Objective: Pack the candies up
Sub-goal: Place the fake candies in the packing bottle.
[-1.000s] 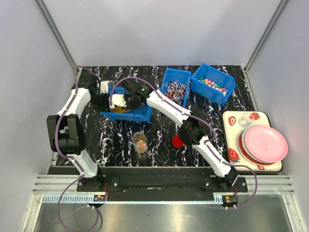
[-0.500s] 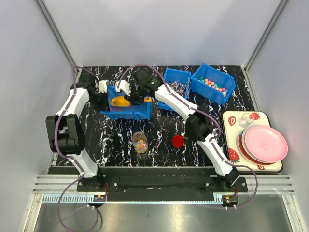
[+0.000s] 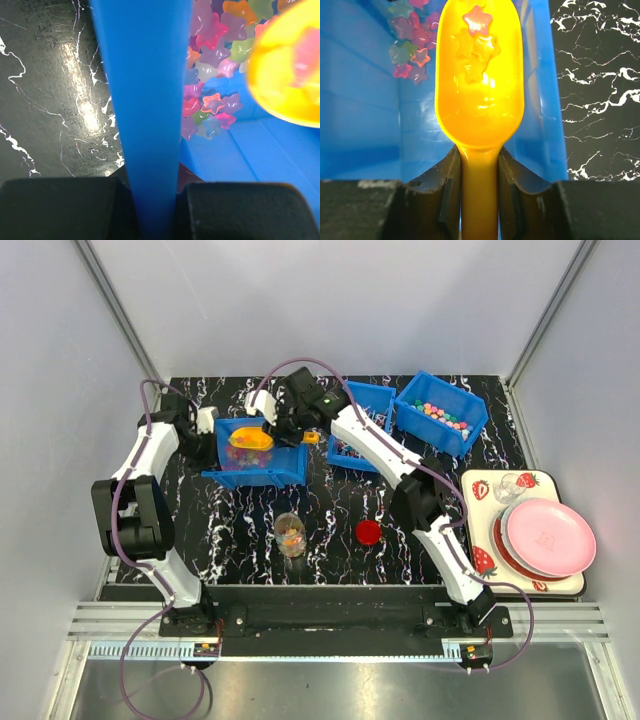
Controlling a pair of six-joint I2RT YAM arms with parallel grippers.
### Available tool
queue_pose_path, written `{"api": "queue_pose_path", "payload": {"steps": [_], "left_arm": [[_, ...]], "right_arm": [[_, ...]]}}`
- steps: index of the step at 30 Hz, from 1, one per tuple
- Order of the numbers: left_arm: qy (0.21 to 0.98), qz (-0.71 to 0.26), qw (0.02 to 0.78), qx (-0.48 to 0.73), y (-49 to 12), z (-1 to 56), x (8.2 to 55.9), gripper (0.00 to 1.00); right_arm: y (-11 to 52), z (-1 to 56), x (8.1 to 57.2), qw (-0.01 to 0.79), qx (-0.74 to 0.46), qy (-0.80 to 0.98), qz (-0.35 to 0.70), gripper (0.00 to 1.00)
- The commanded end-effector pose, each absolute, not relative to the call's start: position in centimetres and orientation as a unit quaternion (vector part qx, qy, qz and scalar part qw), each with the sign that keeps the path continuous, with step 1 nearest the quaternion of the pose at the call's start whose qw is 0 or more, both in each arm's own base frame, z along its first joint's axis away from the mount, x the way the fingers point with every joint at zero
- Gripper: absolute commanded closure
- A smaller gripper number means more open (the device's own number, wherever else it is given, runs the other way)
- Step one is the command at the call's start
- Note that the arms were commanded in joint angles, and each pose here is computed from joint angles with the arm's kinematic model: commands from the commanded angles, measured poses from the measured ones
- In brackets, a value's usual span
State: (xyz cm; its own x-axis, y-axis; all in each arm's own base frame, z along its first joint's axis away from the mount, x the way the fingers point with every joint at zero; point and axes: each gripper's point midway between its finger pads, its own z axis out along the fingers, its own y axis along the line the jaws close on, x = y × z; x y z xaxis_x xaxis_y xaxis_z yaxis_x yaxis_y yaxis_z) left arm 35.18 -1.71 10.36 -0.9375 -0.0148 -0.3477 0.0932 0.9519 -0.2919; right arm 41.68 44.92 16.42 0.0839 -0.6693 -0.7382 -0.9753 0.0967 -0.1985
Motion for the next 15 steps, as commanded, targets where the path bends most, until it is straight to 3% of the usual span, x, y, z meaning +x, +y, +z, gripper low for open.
{"api": "queue_pose_path", "payload": {"steps": [1, 15], "left_arm": [[0.958, -0.166, 0.234, 0.026, -2.0, 13.6, 36.9, 1.00], [0.962, -0.150, 0.227, 0.008, -0.8, 12.9, 37.1, 1.00]], "right_arm": [[44.2, 25.7, 41.0, 0.434, -0.623, 0.607, 0.234, 1.00], [40.5, 31.0, 37.0, 0.425, -0.628, 0.591, 0.274, 1.00]]}}
